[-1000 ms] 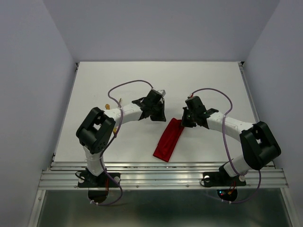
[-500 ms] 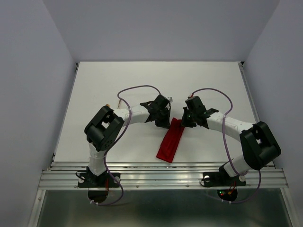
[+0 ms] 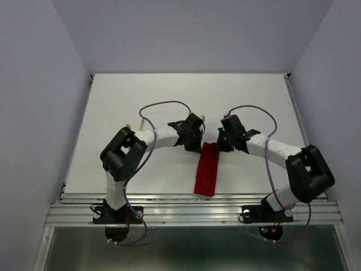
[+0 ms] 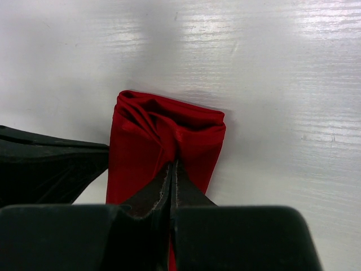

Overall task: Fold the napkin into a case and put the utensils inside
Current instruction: Stuff the top corner of the smaller-rectangle-folded napkin into the folded napkin.

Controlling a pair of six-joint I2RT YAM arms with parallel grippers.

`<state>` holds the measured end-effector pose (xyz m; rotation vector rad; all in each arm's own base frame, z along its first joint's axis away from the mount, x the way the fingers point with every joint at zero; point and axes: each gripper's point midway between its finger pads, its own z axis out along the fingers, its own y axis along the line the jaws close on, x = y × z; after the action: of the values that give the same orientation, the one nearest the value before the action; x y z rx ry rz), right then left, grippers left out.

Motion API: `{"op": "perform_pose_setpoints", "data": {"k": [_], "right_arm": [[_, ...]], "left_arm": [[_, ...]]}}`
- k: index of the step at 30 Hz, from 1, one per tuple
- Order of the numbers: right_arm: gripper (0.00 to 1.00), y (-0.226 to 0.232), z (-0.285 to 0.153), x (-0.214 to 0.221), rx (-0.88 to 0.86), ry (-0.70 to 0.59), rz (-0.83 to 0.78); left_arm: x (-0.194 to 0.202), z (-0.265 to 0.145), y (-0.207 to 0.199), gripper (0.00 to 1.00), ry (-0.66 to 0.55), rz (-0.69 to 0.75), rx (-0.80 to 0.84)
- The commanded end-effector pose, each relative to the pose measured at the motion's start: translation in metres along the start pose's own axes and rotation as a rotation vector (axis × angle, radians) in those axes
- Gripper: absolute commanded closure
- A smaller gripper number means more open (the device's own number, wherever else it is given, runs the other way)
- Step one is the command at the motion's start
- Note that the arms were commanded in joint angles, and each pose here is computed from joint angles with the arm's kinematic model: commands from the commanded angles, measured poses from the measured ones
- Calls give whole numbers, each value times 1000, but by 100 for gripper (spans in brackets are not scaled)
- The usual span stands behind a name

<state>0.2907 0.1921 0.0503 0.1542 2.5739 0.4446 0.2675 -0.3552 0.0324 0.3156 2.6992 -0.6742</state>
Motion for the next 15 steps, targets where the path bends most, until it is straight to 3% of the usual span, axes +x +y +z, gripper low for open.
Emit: {"op": "perform_pose_setpoints", "data": {"k": [1, 9, 15], "right_arm": [[99, 14, -10, -20, -42, -61, -1], [99, 14, -9, -21, -42, -61, -3], [99, 13, -8, -20, -41, -60, -3]], "left_arm": [[-27, -33, -11, 100, -114, 6, -7], [-32, -45, -19, 100, -133, 9, 16], [-25, -32, -24, 100, -95, 27, 27]]}}
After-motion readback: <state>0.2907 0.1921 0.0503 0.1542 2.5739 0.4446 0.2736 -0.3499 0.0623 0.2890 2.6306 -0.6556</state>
